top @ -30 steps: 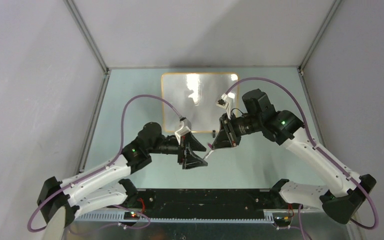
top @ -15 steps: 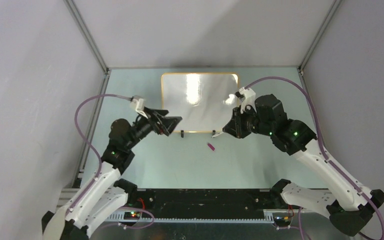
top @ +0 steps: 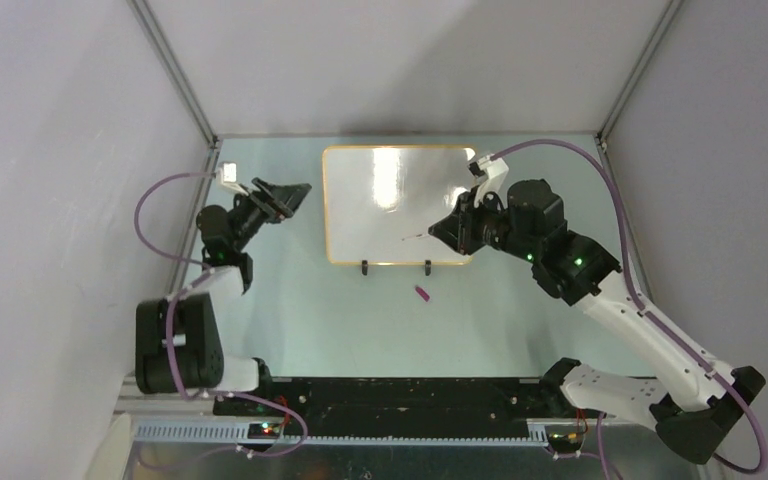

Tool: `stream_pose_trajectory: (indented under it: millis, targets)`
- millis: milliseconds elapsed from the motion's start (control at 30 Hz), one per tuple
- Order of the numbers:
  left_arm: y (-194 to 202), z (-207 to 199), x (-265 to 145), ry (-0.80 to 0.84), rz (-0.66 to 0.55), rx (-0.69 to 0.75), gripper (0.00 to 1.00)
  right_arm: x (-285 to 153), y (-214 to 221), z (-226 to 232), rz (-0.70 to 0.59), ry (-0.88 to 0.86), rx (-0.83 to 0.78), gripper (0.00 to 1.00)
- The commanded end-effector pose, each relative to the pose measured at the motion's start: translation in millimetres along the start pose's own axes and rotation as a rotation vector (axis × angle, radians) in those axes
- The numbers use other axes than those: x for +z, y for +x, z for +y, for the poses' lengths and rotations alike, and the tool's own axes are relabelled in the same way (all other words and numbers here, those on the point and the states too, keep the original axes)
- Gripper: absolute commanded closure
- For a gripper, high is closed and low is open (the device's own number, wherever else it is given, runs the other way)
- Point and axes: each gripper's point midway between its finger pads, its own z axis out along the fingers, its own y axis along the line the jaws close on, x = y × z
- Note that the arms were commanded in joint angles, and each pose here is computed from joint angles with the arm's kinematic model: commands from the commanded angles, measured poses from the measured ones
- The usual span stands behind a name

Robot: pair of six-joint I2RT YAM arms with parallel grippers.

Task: Write a sentence on the whiteboard
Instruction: Hold the whiteboard at the center of the board.

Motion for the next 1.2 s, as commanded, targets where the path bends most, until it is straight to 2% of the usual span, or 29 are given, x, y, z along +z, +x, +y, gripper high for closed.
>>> stream_pose_trajectory:
  millis: [0,367,600,667,767,867,1033,1067,1167]
  targets:
    - [-31.8,-31.5,22.3,0.228,-0.008,0.068,0.12,8.6,-16.6,-1.3,-0.053,-0.013,-0.02,1.0]
    - [-17.4,2.4,67.0,0.402,0.126,-0.107,0.21,10.7,-23.8,1.4,-0.069,-0.061,-0.004,1.0]
    - [3.6,7.1,85.1,0.388,0.194,-0.105,0.2,10.0,-21.9,2.0,-0.057,-0.08,0.005,1.0]
    - [11.0,7.5,88.7,0.385,0.213,-0.106,0.24,9.9,-21.4,1.3,-0.054,-0.081,0.006,1.0]
    - [23.8,1.9,93.6,0.404,0.247,-0.112,0.32,11.7,-20.0,-2.1,-0.047,-0.072,0.01,1.0]
    - [31.0,2.0,95.5,0.407,0.265,-0.125,0.48,15.2,-18.9,-4.3,-0.042,-0.066,0.018,1.0]
    - [36.6,-4.7,95.9,0.431,0.287,-0.145,0.67,23.3,-17.3,-2.6,-0.033,-0.082,0.036,1.0]
    - [37.2,-8.2,95.2,0.446,0.283,-0.139,0.74,25.2,-16.6,-2.9,-0.03,-0.083,0.037,1.0]
    - [41.4,-11.9,90.2,0.464,0.271,-0.167,0.83,28.2,-17.8,0.6,-0.034,-0.098,0.044,1.0]
